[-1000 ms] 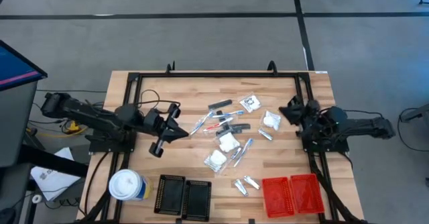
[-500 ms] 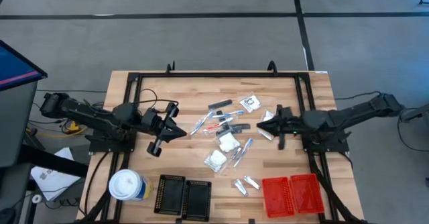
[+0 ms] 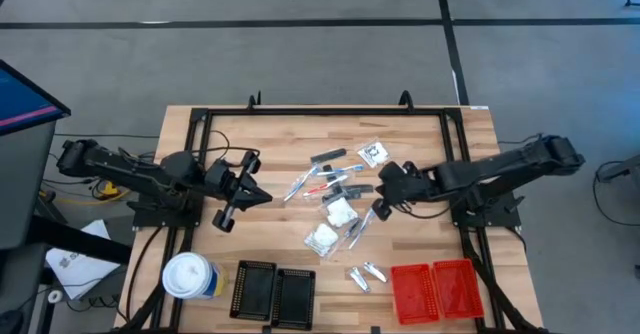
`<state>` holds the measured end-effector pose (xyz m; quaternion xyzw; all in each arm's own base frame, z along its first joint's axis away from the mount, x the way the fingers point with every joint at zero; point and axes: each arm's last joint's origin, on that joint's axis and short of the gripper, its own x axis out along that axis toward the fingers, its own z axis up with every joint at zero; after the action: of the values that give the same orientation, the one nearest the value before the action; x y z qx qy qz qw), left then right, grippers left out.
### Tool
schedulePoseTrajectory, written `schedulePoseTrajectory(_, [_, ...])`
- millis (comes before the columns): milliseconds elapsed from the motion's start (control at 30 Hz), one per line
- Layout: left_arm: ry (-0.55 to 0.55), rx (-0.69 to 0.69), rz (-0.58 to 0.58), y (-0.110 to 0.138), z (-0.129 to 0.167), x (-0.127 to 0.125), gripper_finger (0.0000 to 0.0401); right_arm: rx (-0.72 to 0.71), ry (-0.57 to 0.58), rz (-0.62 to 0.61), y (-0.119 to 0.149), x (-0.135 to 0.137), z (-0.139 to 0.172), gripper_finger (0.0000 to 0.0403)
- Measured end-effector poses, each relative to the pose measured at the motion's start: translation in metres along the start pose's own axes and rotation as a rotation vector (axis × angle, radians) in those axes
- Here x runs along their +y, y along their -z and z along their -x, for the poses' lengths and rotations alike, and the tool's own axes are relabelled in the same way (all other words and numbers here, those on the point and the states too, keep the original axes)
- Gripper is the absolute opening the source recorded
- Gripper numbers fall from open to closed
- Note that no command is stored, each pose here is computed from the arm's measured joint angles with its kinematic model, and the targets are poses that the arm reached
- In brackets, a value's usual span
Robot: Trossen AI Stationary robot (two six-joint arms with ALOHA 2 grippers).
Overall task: Pick & Place Travel size toiletries
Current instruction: Put the cotton pack into the left black bin
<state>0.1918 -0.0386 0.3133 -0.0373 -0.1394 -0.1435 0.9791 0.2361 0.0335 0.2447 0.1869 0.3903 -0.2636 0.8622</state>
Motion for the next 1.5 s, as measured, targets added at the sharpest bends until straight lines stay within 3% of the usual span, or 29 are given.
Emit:
schedulePoseTrajectory(267, [-0.001, 0.014, 0.006, 0.003, -0.002, 0.0, 0.0008, -0.044, 0.007, 0.078, -0.019, 0.009, -0.009, 0.0])
schedulePoseTrajectory(367, [-0.002, 0.022, 0.018, 0.004, -0.002, 0.001, 0.0008, -0.097, 0.099, 0.087, -0.023, 0.003, -0.012, 0.0])
schedulePoseTrajectory(533, [-0.003, 0.031, 0.028, 0.004, -0.002, 0.001, 0.0008, -0.187, 0.325, -0.021, -0.03, -0.016, -0.015, 0.0])
schedulePoseTrajectory(867, [-0.004, 0.045, 0.054, 0.006, -0.002, 0.001, 0.0008, -0.06, 0.384, -0.234, -0.026, -0.057, -0.041, 0.0])
schedulePoseTrajectory(967, [-0.004, 0.046, 0.059, 0.006, -0.002, 0.001, 0.0008, 0.036, 0.348, -0.343, -0.035, -0.083, -0.049, 0.0])
schedulePoseTrajectory(1067, [-0.005, 0.047, 0.062, 0.006, -0.002, 0.001, 0.0008, 0.151, 0.227, -0.451, -0.046, -0.114, -0.054, 0.0])
schedulePoseTrajectory(1233, [-0.005, 0.051, 0.081, 0.006, -0.002, 0.001, 0.0008, 0.153, 0.09, -0.5, -0.06, -0.153, -0.06, 0.001])
schedulePoseTrajectory(1367, [-0.003, 0.063, 0.082, 0.008, -0.002, 0.001, 0.0008, 0.163, 0.013, -0.534, -0.064, -0.169, -0.061, 0.0056])
schedulePoseTrajectory(1500, [-0.003, 0.062, 0.081, 0.008, -0.002, 0.001, 0.0008, 0.196, 0.015, -0.566, -0.062, -0.177, -0.069, 0.0128])
